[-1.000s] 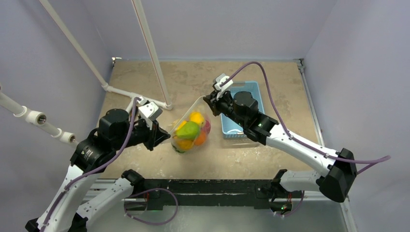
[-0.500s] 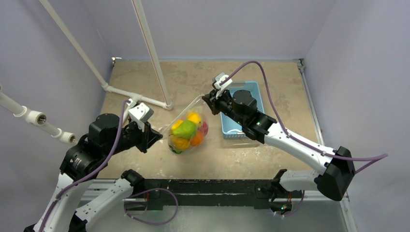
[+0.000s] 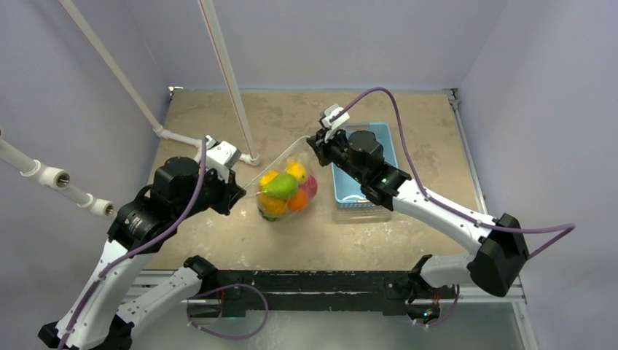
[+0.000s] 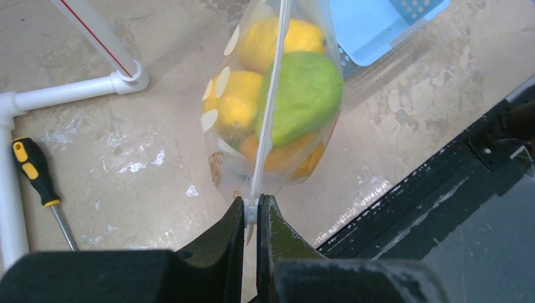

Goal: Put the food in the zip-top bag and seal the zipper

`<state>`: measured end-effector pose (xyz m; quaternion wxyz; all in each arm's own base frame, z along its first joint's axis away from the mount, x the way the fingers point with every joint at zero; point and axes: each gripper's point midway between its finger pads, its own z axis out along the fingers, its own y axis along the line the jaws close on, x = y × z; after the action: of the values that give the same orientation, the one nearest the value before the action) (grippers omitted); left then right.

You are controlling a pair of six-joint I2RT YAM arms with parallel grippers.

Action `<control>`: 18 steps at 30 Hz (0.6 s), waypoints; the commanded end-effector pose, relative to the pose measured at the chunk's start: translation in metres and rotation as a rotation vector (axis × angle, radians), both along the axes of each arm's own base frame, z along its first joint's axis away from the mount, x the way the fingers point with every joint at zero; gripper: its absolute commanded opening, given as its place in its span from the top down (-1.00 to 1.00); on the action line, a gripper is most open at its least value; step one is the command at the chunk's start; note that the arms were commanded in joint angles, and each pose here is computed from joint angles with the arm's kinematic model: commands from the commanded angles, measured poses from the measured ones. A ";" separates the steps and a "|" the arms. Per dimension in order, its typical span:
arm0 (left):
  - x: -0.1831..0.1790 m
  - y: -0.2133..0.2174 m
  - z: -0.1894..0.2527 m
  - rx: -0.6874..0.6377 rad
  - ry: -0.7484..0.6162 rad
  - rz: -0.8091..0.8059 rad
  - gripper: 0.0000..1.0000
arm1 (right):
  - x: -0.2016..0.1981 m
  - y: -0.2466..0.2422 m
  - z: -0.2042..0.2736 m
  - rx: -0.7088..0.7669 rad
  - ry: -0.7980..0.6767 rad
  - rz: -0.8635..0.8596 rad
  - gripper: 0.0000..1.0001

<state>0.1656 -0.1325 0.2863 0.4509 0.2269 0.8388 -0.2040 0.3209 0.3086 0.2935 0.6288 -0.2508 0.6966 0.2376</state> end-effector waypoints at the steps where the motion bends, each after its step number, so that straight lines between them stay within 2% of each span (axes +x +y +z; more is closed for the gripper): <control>1: 0.030 0.000 0.005 0.012 -0.065 0.082 1.00 | 0.027 -0.002 0.039 0.072 -0.102 -0.065 1.00; 7: 0.070 0.018 0.002 0.086 -0.147 0.262 1.00 | 0.048 0.002 0.041 0.071 -0.151 -0.075 1.00; 12: 0.089 0.027 0.002 0.112 -0.217 0.345 1.00 | 0.051 0.010 0.031 0.079 -0.159 -0.041 1.00; 15: 0.089 0.022 -0.012 0.095 -0.203 0.331 1.00 | 0.037 0.013 0.018 0.095 -0.166 0.023 1.00; 18: 0.079 0.009 -0.037 0.072 -0.124 0.266 1.00 | 0.020 0.012 -0.008 0.082 -0.128 0.080 1.00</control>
<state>0.2423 -0.1104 0.2518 0.5036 0.1452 0.8493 -0.0634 0.3624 0.3168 0.2723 0.6526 -0.2484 0.6782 0.2289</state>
